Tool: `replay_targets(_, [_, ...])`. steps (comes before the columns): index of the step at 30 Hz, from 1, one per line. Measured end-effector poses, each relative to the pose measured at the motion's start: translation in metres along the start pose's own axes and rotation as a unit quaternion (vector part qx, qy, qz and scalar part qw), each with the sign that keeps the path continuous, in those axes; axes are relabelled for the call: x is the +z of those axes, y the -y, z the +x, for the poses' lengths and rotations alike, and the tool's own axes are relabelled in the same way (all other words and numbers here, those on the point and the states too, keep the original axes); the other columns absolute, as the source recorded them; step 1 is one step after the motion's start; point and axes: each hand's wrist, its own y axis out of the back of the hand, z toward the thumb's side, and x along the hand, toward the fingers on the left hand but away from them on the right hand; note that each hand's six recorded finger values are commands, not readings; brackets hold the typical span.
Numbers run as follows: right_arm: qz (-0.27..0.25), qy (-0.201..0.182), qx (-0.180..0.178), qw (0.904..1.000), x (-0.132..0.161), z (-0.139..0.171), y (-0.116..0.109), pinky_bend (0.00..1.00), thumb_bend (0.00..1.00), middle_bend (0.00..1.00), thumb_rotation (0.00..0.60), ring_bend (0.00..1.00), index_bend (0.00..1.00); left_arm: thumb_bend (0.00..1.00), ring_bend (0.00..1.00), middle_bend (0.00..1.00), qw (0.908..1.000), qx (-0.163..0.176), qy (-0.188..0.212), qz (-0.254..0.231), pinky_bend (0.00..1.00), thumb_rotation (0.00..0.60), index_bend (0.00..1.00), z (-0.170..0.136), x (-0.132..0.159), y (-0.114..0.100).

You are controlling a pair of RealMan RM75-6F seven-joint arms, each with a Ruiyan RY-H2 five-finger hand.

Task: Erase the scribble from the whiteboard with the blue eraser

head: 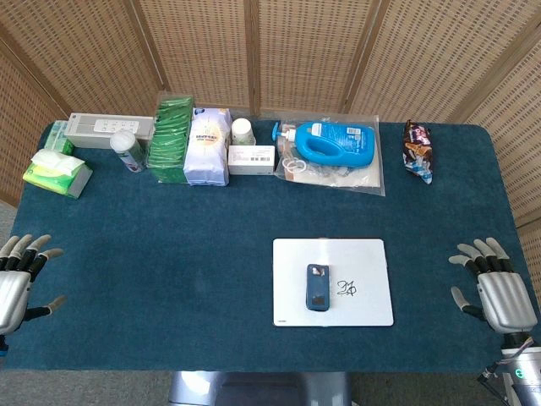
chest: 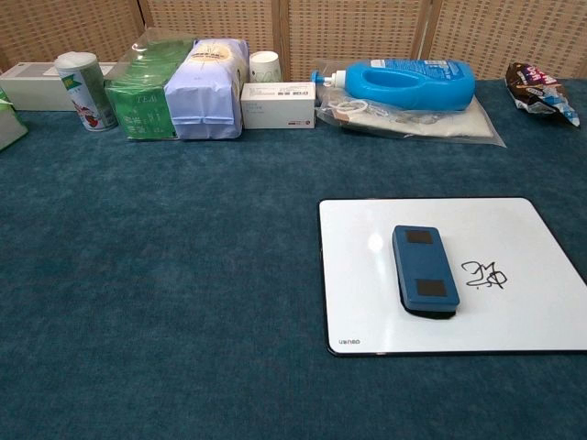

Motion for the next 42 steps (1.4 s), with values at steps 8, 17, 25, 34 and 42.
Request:
replay_targets(8, [-0.023,-0.06,0.033,0.9974,0.019,-0.03,0.002,0.16,0.34,0.24,0.6,0.14,0.32,0.17,0.09,0.15,0.9999,-0.003,0.008,-0.013,0.0,0.6,0.26,0.003,0.007,-0.001])
replay_targets(17, [-0.026,-0.145,0.086,0.9853,0.054,-0.064,0.016,0.16,0.27,0.24,0.6,0.14,0.32,0.17,0.1,0.15,0.9998,-0.015,0.008,-0.006,0.0,0.6,0.26,0.009,0.014,-0.001])
replay_targets(25, [0.005,-0.217,0.127,0.9679,0.087,-0.085,0.038,0.16,0.19,0.24,0.6,0.14,0.33,0.17,0.1,0.15,0.9997,-0.012,0.012,-0.016,0.0,0.6,0.26,0.013,0.022,-0.009])
replay_targets(34, [0.057,-0.282,0.157,0.9446,0.115,-0.1,0.062,0.16,0.14,0.22,0.6,0.09,0.33,0.17,0.1,0.14,0.9994,-0.019,0.014,-0.026,0.0,0.6,0.26,0.011,0.028,-0.017])
replay_targets(42, [0.079,-0.314,0.184,0.9282,0.143,-0.112,0.069,0.11,0.21,0.15,0.6,0.01,0.3,0.17,0.1,0.14,0.9992,-0.026,0.007,-0.03,0.0,0.6,0.25,0.011,0.024,-0.015])
